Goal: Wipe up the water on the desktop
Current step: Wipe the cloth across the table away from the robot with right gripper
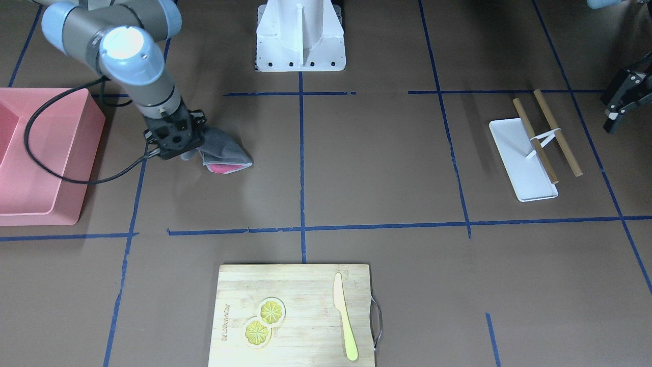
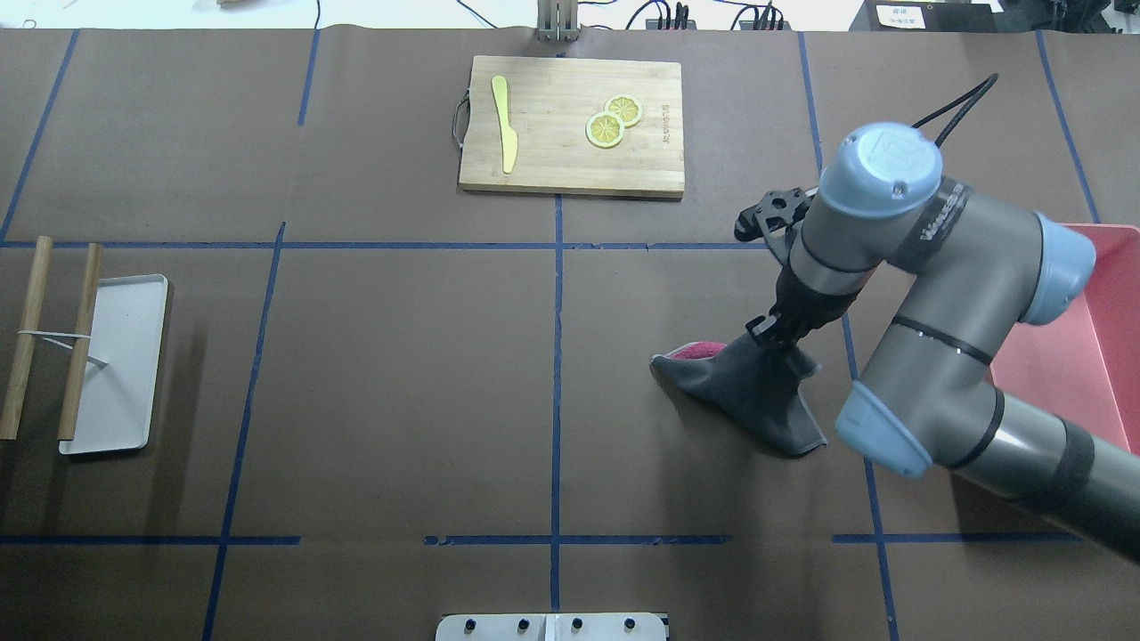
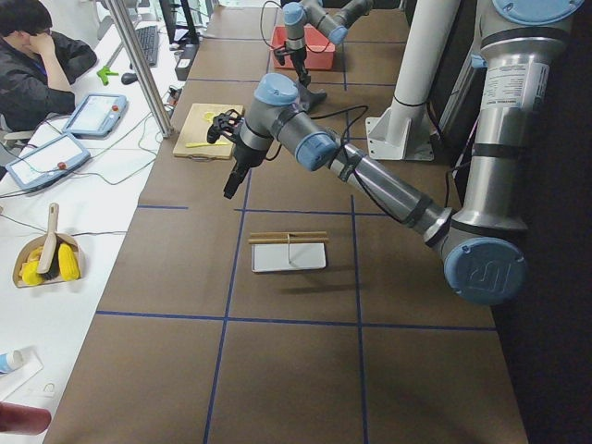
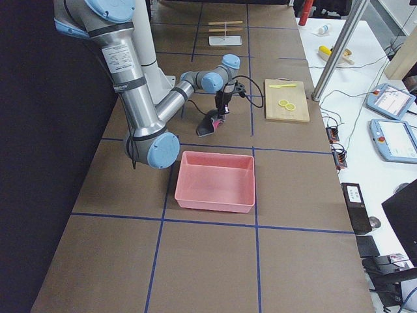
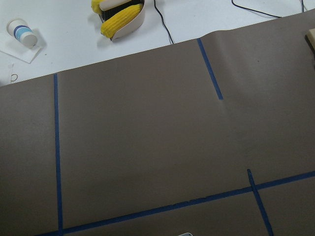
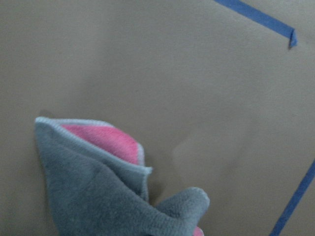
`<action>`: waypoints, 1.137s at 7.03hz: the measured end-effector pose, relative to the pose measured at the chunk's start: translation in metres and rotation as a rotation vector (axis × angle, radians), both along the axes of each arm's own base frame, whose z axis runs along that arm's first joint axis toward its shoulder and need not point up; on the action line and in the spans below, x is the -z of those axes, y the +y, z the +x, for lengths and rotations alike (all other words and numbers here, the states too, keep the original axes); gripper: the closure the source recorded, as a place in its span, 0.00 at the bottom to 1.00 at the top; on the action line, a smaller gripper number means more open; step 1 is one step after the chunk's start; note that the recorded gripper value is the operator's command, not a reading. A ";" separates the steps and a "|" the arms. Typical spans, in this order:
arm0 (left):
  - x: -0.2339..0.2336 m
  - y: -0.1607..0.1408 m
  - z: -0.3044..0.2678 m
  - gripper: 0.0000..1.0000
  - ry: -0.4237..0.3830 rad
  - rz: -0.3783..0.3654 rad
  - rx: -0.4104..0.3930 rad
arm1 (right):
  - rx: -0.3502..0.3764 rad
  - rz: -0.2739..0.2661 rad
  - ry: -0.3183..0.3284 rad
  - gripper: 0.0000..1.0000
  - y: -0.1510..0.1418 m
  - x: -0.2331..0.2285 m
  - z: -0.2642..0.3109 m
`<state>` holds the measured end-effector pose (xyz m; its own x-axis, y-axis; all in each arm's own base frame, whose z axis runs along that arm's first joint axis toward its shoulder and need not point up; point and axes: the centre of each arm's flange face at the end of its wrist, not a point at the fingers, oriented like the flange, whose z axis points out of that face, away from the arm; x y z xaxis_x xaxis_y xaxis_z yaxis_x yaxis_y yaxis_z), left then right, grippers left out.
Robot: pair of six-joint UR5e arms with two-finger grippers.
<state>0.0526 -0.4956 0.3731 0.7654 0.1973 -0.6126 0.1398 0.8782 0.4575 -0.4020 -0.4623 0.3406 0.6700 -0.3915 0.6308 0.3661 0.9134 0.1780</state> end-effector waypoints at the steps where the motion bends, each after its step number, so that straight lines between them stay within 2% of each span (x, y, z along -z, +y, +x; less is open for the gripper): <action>1: -0.003 0.002 -0.004 0.00 -0.002 -0.004 0.005 | -0.020 -0.030 0.011 1.00 -0.030 -0.017 0.013; 3: -0.009 0.006 -0.011 0.00 -0.005 -0.012 0.015 | -0.032 -0.065 0.023 1.00 -0.100 -0.056 0.058; 5: -0.012 0.008 -0.015 0.00 -0.006 -0.017 0.021 | -0.056 -0.088 0.018 1.00 -0.147 -0.073 0.094; 6: -0.015 0.009 -0.016 0.00 -0.007 -0.022 0.021 | -0.059 -0.090 0.007 1.00 -0.155 -0.070 0.096; 8: -0.019 0.009 -0.016 0.00 -0.010 -0.028 0.023 | -0.057 -0.115 -0.042 1.00 -0.136 -0.059 0.051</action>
<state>0.0365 -0.4861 0.3920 0.7758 0.1628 -0.6097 0.1552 0.8872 0.4344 -0.3508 -0.5987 0.3993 0.6607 -0.2771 0.6976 0.3078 0.9476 0.0849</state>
